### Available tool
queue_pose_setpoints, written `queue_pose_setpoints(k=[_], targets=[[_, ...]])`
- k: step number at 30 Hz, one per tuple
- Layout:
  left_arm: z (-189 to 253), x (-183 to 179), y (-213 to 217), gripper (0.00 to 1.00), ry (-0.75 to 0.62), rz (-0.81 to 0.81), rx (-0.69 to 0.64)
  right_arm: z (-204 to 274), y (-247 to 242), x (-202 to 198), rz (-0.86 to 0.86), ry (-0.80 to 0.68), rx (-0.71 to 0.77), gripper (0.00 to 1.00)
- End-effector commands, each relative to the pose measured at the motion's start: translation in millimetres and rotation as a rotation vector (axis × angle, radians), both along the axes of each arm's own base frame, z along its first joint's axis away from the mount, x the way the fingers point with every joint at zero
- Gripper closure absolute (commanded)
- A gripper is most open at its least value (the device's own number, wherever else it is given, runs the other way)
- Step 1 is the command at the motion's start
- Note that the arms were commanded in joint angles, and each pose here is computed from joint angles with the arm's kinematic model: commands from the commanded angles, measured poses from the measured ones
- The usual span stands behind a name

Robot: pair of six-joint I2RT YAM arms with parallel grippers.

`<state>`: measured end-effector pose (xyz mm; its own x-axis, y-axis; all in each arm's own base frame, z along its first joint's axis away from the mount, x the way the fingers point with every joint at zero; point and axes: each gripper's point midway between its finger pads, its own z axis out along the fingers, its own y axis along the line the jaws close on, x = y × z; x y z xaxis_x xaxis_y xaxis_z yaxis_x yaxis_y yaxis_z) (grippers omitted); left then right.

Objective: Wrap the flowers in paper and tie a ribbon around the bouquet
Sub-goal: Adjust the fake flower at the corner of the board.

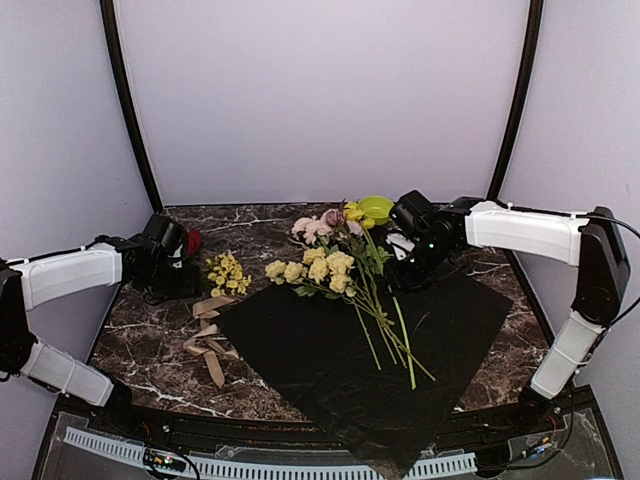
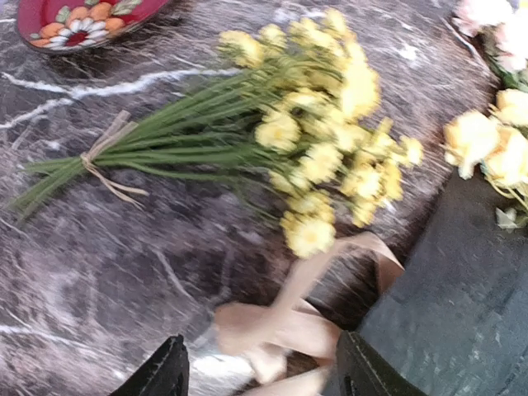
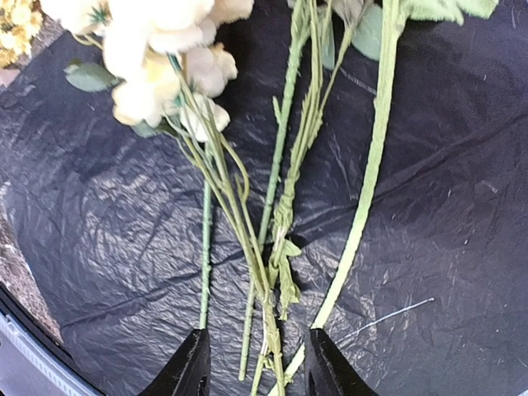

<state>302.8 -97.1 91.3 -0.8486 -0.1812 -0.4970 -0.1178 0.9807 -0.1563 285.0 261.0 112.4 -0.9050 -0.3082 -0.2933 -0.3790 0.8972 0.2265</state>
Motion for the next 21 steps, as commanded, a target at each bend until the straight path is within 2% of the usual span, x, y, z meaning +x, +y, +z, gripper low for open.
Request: queue_pose_setpoints(k=[1,3,8,13,15,19,21], targets=[[10.7,30.0,47.7,0.35,0.003,0.094,0.032,-9.4,-4.0,-9.5,0.018,0.01,-0.009,0.6],[14.1,43.6,67.6,0.31,0.004,0.127,0.031,-10.4,-4.9,-11.0,0.025,0.006,-0.007,0.6],[11.5,65.3,103.0,0.3,0.054,0.14,0.029,-15.5,-8.9,-16.4,0.04,0.013,-0.016,0.6],[2.8,91.3,116.1,0.31,0.087,0.121,0.018,-20.0,-13.5,-20.2,0.046,0.02,-0.033,0.6],[-11.7,95.8,120.8,0.36,0.14,0.119,0.029,-19.9,-15.0,-21.7,0.046,0.018,-0.035,0.6],[-42.2,100.6,129.0,0.56,0.233,0.119,0.068,-18.8,-19.8,-25.1,0.042,0.014,-0.04,0.59],[-52.4,101.5,131.1,0.6,0.254,0.122,0.077,-19.4,-22.4,-26.6,0.041,0.015,-0.049,0.59]])
